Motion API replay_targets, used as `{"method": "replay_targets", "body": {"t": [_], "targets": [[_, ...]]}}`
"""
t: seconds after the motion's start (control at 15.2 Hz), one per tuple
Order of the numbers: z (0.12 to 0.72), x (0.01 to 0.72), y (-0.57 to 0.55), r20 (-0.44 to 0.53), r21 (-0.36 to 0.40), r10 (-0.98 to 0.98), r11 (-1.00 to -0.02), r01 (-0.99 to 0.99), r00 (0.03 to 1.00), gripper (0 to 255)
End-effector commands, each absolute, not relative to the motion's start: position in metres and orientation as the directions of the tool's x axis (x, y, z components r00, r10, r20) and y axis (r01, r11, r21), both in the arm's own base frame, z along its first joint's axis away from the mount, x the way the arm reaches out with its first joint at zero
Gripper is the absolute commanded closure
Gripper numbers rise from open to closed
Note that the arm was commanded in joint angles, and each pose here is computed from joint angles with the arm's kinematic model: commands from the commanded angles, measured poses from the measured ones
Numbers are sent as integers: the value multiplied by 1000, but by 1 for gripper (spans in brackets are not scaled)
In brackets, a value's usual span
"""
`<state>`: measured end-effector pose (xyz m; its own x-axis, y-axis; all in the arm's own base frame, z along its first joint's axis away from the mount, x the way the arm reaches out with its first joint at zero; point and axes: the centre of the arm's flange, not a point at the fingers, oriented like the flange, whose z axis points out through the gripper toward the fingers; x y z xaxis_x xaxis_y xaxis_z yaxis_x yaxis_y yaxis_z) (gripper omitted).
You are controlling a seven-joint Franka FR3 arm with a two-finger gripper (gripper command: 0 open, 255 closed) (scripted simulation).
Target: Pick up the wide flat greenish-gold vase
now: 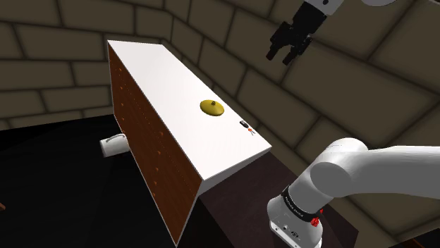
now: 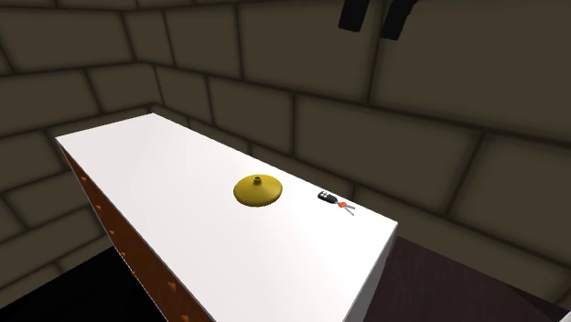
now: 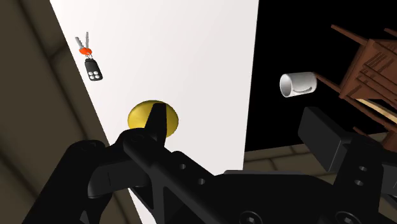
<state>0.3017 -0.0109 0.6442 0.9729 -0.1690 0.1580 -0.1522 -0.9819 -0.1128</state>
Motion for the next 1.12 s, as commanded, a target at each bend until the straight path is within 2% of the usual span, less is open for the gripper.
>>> {"method": "replay_targets", "body": {"t": [0.0,1.06], "targets": [[644,302,-11,158,-113,-169,-982,-152,973,0],[495,440,-69,147,-114,-202,-976,-186,968,0]]}}
